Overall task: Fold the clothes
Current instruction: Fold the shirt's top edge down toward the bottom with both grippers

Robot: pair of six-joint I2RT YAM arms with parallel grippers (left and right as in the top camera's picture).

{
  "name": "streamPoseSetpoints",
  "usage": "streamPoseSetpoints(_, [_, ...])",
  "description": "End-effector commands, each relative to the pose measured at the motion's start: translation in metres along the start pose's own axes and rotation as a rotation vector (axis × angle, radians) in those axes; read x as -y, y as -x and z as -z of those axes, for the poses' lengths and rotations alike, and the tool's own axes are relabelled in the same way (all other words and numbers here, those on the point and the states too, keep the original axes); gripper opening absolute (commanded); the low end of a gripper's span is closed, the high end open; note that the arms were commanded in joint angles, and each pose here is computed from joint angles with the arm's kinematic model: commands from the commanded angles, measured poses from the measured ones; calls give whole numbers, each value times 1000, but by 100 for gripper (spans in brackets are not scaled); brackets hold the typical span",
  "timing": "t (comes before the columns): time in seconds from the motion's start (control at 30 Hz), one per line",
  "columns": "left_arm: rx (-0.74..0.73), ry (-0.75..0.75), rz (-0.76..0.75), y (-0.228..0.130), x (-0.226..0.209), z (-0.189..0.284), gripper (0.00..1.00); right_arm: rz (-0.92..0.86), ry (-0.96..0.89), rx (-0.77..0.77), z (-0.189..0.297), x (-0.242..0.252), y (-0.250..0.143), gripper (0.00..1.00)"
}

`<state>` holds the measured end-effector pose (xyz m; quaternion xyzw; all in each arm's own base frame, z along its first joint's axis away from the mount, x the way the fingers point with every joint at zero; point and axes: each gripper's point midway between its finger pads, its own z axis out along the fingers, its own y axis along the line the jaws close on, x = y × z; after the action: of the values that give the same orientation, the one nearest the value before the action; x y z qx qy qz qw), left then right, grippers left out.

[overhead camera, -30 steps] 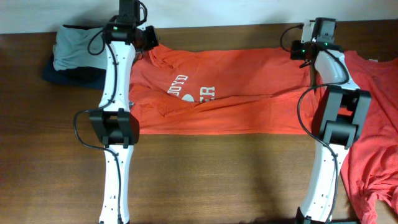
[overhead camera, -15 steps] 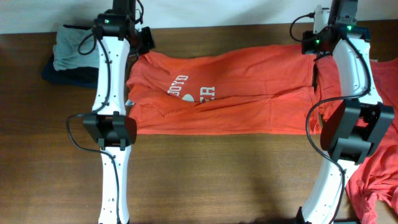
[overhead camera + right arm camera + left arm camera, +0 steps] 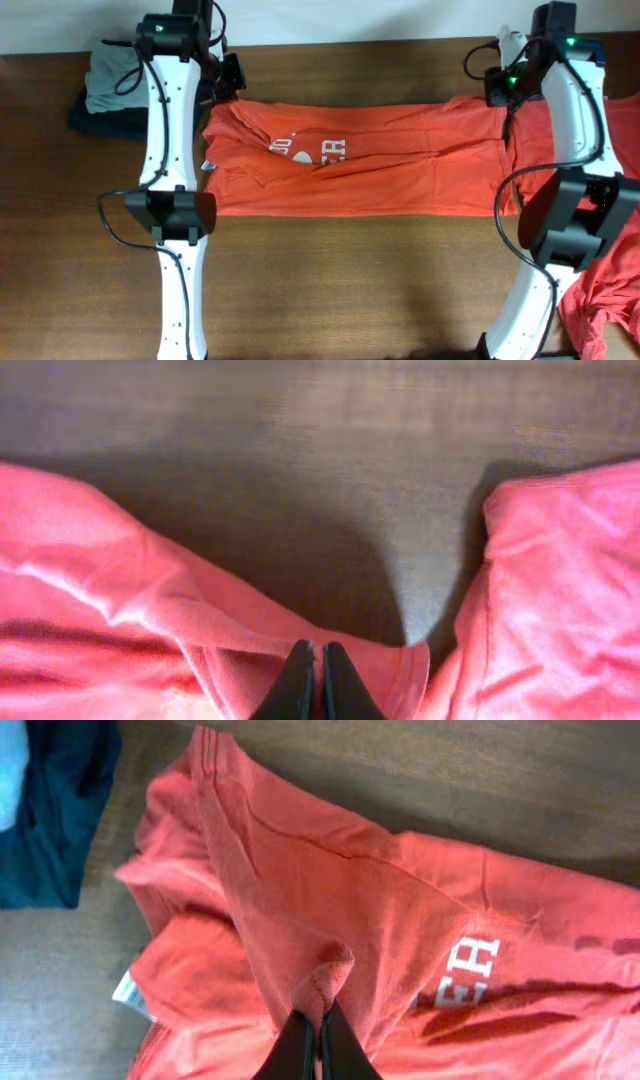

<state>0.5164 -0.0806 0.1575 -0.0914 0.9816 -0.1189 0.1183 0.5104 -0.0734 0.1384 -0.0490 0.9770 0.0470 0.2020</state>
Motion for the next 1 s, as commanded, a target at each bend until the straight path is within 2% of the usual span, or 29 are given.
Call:
streamPoseSetpoints(0.0, [77, -41, -35, 2, 10, 46, 1, 23, 6, 43, 42, -7, 3, 4])
streamPoseSetpoints(0.13, [121, -49, -53, 3, 14, 68, 1, 2, 31, -38, 44, -6, -20, 4])
streamPoseSetpoints(0.3, [117, -72, -64, 1, 20, 71, 1, -22, 56, -95, 46, -6, -36, 4])
streamPoseSetpoints(0.47, [-24, -49, -51, -24, 11, 49, 1, -34, 68, -135, 48, -8, -46, 4])
streamPoseSetpoints(0.53, [-85, 34, -43, -40, -7, 45, 1, -39, 74, -155, 49, -10, -51, 4])
streamPoseSetpoints(0.67, [-137, 93, -42, -65, -20, 56, 1, -61, 88, -201, 51, -14, -61, 4])
streamPoseSetpoints(0.77, [-141, 132, -42, -71, -27, 60, 1, -95, 94, -233, 53, -17, -69, 4])
streamPoseSetpoints(0.97, [-243, 179, -28, -90, -42, 33, 1, -130, 118, -311, 50, -23, -88, 4])
